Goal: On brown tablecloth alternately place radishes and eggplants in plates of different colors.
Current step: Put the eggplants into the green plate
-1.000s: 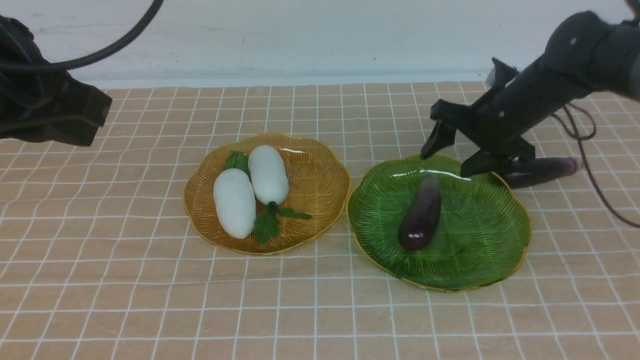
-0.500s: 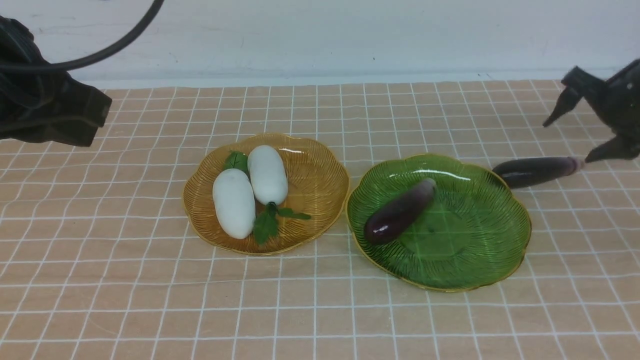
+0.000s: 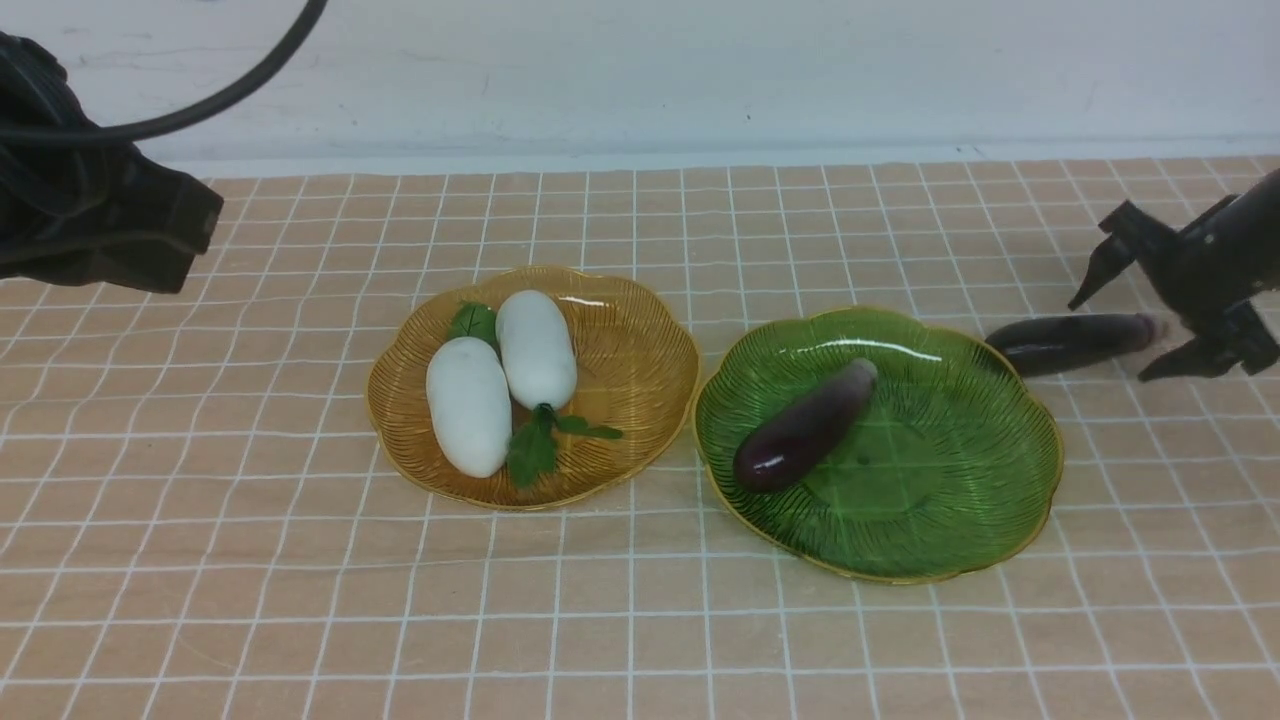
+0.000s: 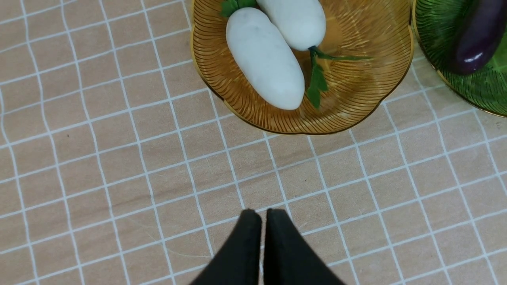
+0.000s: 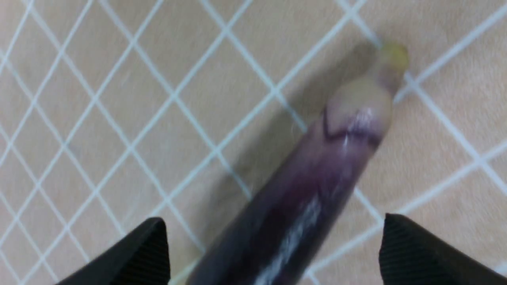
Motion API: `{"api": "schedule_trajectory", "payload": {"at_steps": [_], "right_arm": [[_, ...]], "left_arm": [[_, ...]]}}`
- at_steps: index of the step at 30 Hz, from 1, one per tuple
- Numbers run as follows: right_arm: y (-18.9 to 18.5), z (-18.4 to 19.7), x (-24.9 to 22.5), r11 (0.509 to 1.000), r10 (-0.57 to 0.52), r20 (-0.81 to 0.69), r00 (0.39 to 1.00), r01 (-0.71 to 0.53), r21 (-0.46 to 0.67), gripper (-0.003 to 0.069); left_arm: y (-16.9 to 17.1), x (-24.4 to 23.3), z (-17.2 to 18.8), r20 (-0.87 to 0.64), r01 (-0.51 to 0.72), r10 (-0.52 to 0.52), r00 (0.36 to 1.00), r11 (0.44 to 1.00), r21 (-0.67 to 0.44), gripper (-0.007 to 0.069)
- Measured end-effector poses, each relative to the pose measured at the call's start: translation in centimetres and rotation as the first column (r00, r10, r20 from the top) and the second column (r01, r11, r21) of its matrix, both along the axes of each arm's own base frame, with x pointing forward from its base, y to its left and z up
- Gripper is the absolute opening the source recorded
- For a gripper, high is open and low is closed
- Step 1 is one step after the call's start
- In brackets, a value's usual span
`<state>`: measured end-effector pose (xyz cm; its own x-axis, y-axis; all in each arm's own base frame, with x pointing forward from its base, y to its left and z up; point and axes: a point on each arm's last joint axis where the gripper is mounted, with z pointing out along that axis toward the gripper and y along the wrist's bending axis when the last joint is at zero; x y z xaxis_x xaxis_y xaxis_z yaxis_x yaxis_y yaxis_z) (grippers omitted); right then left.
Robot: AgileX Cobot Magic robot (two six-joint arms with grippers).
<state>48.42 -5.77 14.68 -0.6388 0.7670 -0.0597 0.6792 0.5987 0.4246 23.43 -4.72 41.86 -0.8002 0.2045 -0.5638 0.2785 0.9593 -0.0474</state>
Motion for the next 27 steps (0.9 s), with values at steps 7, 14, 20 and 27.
{"api": "schedule_trajectory", "payload": {"at_steps": [7, 14, 20, 27], "right_arm": [[-0.7, 1.2, 0.3, 0.999, -0.005, 0.055, 0.998, 0.007, -0.044, 0.0339], [-1.5, 14.8, -0.1, 0.957, 0.217, 0.34, 0.915, -0.13, -0.26, 0.034], [3.0, 17.7, -2.3, 0.86, 0.483, 0.24, 0.842, -0.405, -0.31, 0.034], [8.8, 12.7, -3.3, 0.792, 0.595, 0.084, 0.8, -0.564, -0.236, 0.034]], "left_arm": [[0.0, 0.0, 0.0, 0.0, 0.0, 0.0, 1.0, 1.0, 0.0, -0.0003], [0.0, 0.0, 0.0, 0.0, 0.0, 0.0, 1.0, 1.0, 0.001, -0.0003], [0.0, 0.0, 0.0, -0.001, -0.001, 0.001, 1.0, 1.0, 0.002, -0.0003], [0.0, 0.0, 0.0, -0.001, 0.0, 0.0, 1.0, 1.0, 0.001, -0.0003]]}}
